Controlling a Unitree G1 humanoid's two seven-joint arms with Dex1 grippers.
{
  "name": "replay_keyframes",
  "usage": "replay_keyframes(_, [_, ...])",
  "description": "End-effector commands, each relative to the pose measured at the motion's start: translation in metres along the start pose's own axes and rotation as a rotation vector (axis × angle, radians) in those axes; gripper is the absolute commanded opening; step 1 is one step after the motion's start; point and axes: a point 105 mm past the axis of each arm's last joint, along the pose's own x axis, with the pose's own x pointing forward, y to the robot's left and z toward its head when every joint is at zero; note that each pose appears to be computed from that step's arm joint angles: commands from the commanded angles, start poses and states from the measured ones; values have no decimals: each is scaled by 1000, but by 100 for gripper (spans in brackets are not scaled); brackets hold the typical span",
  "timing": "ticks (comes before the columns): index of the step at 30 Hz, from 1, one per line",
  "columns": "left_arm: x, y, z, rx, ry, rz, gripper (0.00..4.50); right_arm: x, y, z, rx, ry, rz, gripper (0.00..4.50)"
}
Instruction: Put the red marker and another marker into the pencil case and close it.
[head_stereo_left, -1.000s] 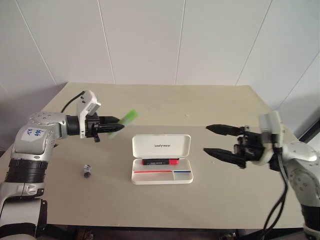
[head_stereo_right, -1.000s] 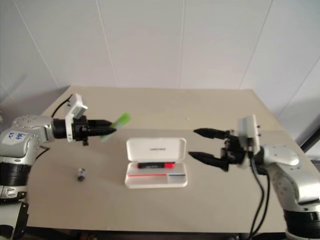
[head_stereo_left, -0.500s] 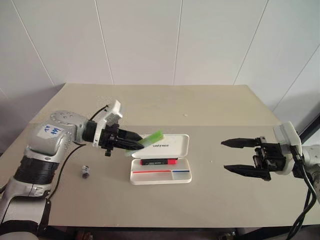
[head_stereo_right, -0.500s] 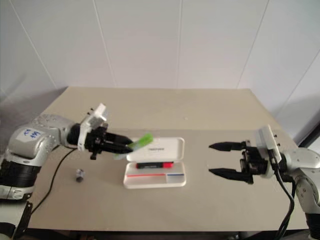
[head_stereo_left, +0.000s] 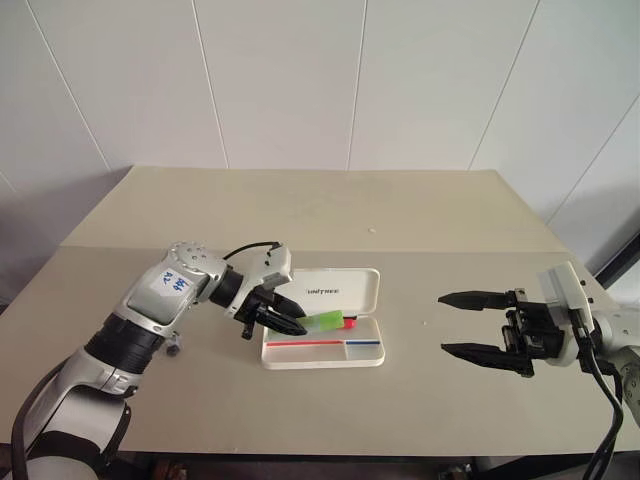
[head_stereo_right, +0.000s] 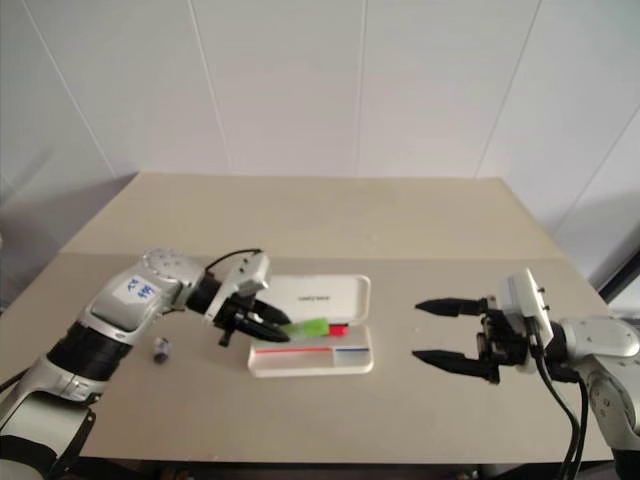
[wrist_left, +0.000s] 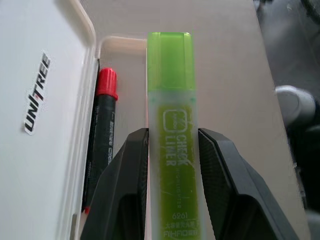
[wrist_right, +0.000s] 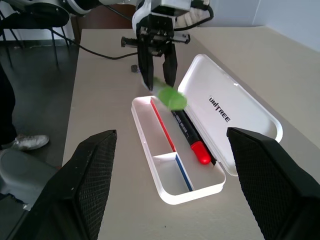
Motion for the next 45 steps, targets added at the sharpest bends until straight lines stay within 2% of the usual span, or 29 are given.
replay_keyframes(1, [2,1,3,58,44,-14,115,-1,3,9,-45,-21,-24,450])
replay_keyframes(6, [5,4,-3,102,108,-22,115,-1,6,8,-40,-18,-39,450])
replay_keyframes(12, [9,1,3,126,112,-38,115,-3,9,6,-31,-9,-50,450])
replay_keyframes(20, [16,-2,6,118,114,-31,115,-3,9,5,-30,-6,-57,450])
replay_keyframes(30, [22,-1,-4,99,173,-3,115,-3,8,3,-30,-1,-64,450])
replay_keyframes(40, [26,-4,-6,81,171,-16,115,-3,8,2,-27,7,-72,450])
replay_keyframes(41, [26,-5,-7,78,173,-20,188,-3,8,2,-28,7,-73,450])
replay_keyframes(44, [28,-7,-8,69,169,-24,264,-4,7,1,-28,7,-75,450])
replay_keyframes(45, [29,-7,-9,67,167,-24,301,-4,7,1,-28,7,-76,450])
